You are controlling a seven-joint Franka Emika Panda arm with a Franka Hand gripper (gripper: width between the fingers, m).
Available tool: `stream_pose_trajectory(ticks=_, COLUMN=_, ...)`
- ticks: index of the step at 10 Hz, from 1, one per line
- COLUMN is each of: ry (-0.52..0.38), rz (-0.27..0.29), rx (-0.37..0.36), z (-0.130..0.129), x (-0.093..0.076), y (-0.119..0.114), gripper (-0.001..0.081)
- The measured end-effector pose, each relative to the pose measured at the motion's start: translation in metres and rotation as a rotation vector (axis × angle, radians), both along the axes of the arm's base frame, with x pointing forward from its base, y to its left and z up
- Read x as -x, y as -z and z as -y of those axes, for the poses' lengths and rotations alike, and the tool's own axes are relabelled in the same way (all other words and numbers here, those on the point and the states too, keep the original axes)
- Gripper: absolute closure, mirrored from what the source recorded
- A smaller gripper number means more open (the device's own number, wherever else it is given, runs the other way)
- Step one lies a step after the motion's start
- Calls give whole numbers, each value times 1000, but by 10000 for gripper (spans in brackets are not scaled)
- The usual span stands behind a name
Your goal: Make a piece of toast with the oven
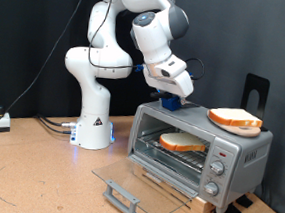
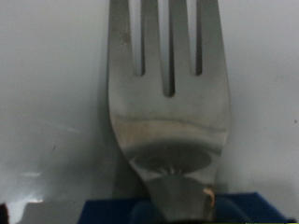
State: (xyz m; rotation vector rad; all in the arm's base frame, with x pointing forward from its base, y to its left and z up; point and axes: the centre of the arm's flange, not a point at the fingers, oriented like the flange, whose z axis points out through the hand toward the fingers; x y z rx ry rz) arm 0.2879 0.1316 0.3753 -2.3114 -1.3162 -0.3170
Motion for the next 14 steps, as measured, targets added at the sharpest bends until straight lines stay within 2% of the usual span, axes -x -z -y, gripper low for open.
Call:
stream_pose_trajectory(ticks=1, ry=-1, rz=7, rx=-16, z=-2, x=0, y=0, gripper=13)
stream_pose_trajectory(ticks=4, ry=17, rz=48, rx=-74, z=0, x=-5, y=-13, gripper=-1)
stream_pose_trajectory(ticks=7, ry=72, rz=106, rx=-131, z=25, x=-11, y=-41, gripper=-1)
stream_pose_trajectory(ticks=8, ry=77, rz=111, rx=-152, z=32, x=-12, y=-45, gripper=-1)
stream_pose_trajectory(ticks=10, ry=93, rz=126, rx=-147, z=34, x=-15, y=-47, gripper=-1)
stream_pose_trajectory(ticks=12, ry=160, rz=147, rx=-176, z=59, x=-27, y=-52, gripper=-1)
stream_pose_trajectory(ticks=14, ry=215, rz=145, rx=-192, z=88, x=-37, y=-52, gripper=-1)
